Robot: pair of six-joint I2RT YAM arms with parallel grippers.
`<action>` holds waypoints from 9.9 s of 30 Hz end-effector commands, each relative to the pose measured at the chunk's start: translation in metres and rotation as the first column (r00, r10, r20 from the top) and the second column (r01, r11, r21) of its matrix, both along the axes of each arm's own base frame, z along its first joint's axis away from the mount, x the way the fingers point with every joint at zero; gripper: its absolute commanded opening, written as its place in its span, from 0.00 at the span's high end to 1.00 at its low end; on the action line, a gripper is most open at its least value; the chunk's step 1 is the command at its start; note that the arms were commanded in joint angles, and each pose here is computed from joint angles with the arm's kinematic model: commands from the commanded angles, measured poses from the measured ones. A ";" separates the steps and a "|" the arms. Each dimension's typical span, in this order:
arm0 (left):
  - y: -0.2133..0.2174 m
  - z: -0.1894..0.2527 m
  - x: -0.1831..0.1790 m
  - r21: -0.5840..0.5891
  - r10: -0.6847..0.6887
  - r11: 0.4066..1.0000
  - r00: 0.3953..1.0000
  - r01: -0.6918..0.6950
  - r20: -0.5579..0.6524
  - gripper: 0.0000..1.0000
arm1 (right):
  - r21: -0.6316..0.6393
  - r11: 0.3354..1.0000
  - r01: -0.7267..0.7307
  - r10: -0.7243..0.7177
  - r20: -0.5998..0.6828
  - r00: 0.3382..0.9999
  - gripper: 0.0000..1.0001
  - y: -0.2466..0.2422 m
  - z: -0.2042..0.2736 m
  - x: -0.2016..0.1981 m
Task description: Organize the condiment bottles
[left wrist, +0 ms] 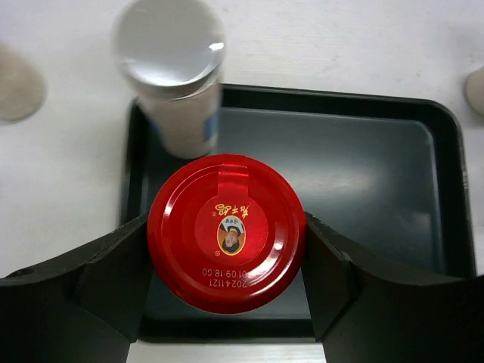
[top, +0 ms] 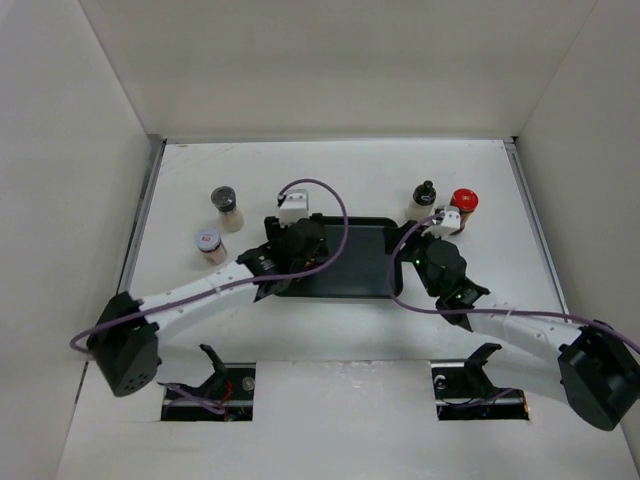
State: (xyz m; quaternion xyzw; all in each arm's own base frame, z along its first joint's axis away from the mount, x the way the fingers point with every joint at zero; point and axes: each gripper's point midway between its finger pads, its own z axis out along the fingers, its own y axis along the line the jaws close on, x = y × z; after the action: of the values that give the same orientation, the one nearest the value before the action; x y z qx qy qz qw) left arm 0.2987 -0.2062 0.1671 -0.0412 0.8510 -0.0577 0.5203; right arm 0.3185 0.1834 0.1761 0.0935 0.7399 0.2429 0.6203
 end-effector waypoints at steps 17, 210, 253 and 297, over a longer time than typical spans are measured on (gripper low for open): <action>-0.070 0.042 0.124 -0.107 0.021 0.994 0.977 0.001 0.213 0.66 | 0.070 0.995 0.067 -0.071 0.049 0.996 0.41 -0.017 0.019 0.006; -0.035 0.028 -0.036 -0.474 -0.102 0.780 0.832 0.407 0.546 0.33 | -0.281 0.954 0.105 -0.134 -0.086 0.987 0.14 0.017 -0.013 0.072; -0.039 0.024 -0.036 -0.474 -0.119 0.776 0.835 0.416 0.537 0.33 | -0.329 0.743 0.582 -0.635 -0.072 0.769 0.35 -0.209 -0.026 0.134; 0.035 0.031 0.006 -0.409 0.102 0.911 0.938 0.046 0.332 0.23 | -0.316 0.949 0.010 -0.035 -0.074 0.997 0.31 0.039 -0.036 -0.018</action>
State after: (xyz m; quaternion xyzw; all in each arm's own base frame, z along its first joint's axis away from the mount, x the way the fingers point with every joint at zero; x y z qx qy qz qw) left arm 0.3009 -0.1854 0.2005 -0.1341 0.6901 -0.2743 0.6561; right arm 0.2905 0.2093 0.1093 -0.0254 0.8256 0.0642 0.5600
